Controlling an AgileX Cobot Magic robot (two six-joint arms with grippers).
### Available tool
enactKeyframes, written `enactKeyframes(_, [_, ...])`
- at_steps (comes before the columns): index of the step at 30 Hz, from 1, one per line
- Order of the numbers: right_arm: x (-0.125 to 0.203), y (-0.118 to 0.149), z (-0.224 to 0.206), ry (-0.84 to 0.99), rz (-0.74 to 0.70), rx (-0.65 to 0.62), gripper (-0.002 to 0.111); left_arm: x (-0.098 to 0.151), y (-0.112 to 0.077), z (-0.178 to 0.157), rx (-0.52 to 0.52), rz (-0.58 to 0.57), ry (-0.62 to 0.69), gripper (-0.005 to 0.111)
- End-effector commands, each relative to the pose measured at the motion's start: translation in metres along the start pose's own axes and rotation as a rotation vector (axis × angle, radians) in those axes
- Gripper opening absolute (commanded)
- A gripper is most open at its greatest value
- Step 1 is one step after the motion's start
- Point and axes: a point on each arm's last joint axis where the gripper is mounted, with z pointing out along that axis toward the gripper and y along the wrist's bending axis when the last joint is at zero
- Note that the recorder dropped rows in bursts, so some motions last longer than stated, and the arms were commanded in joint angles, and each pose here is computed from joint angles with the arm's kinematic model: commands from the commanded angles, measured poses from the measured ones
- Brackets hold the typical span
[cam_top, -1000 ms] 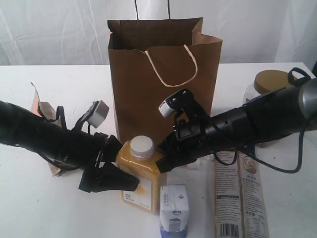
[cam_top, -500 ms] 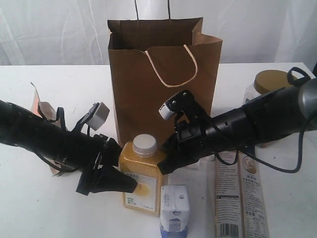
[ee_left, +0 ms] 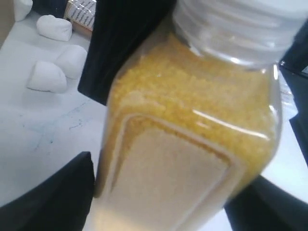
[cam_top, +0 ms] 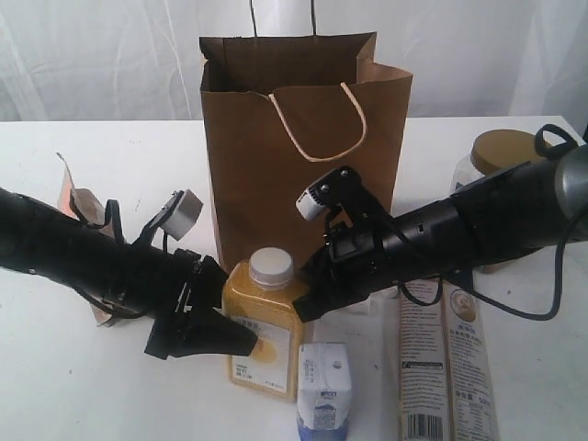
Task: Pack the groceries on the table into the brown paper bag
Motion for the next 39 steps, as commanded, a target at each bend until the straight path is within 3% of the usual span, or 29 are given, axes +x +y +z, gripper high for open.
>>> enactKeyframes(1, [0.0, 0.006, 0.003, -0.013, 0.025, -0.049, 0.0, -0.012, -0.001, -0.002, -0.001, 0.132, -0.115, 0.073])
enactKeyframes(7, [0.0, 0.01, 0.007, 0.002, 0.008, -0.053, 0.0, -0.011, 0.0, -0.003, 0.018, 0.203, -0.02, 0.073])
enactKeyframes(17, [0.001, 0.007, 0.007, 0.006, 0.008, -0.027, 0.0, -0.031, 0.006, -0.007, 0.054, 0.3, -0.033, 0.073])
enactKeyframes(24, [-0.003, -0.006, 0.0, 0.014, -0.022, 0.161, 0.0, -0.036, 0.003, -0.009, 0.106, 0.332, -0.036, 0.073])
enactKeyframes(39, [-0.017, 0.015, -0.042, 0.084, -0.084, 0.227, 0.0, -0.033, -0.006, -0.01, 0.216, 0.349, -0.023, 0.072])
